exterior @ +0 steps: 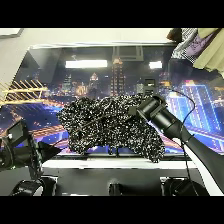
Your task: Fold the clothes and pants, and hang the long-sleeved shirts on hangers.
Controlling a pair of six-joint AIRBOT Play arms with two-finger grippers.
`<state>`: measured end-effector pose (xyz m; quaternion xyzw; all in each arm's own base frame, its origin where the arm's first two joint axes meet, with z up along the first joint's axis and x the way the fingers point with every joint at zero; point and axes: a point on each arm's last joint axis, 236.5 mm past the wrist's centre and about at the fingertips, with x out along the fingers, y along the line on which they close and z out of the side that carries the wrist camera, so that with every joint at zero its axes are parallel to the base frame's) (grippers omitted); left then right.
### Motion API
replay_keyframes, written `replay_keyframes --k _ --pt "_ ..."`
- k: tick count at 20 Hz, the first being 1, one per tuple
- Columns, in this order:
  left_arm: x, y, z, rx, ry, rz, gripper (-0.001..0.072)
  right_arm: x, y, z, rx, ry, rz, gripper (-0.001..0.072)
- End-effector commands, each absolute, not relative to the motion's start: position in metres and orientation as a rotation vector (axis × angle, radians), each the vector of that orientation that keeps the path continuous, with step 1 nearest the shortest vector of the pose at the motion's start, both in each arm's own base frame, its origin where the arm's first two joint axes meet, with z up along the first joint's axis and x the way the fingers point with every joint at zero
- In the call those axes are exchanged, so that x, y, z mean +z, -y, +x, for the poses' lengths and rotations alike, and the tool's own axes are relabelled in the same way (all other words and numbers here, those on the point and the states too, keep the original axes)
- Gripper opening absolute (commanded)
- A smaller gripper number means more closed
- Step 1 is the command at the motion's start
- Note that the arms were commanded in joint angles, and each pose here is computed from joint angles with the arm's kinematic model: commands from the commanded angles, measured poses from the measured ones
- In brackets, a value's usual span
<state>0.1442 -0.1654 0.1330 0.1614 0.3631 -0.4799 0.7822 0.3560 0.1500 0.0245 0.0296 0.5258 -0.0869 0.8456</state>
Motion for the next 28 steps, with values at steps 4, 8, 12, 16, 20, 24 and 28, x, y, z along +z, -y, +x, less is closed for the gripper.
replay_keyframes --k 4,8,12,16,20,24,28 --pt "0.121 0.173 0.155 -1.101 -0.807 0.364 0.0016 0.033 -0.154 0.359 -0.165 -1.081 0.094 0.0016" --pt "0.121 0.173 0.164 -1.081 -0.796 0.363 0.0016 0.033 -0.154 0.356 -0.16 -1.091 0.088 0.0016" --pt "0.133 0.163 0.171 -1.022 -0.763 0.393 0.0015 0.033 -0.148 0.353 -0.178 -1.1 0.067 0.0016" --pt "0.142 0.153 0.176 -0.971 -0.753 0.365 0.0016 0.035 -0.149 0.357 -0.174 -1.083 0.073 0.0016" --pt "0.139 0.16 0.173 -1.02 -0.752 0.349 0.0016 0.035 -0.151 0.359 -0.167 -1.077 0.081 0.0016" --pt "0.135 0.161 0.172 -1.032 -0.774 0.345 0.0016 0.036 -0.152 0.36 -0.166 -1.07 0.091 0.0016" --pt "0.127 0.161 0.179 -1.055 -0.797 0.356 0.0015 0.036 -0.155 0.36 -0.155 -1.069 0.1 0.0016"
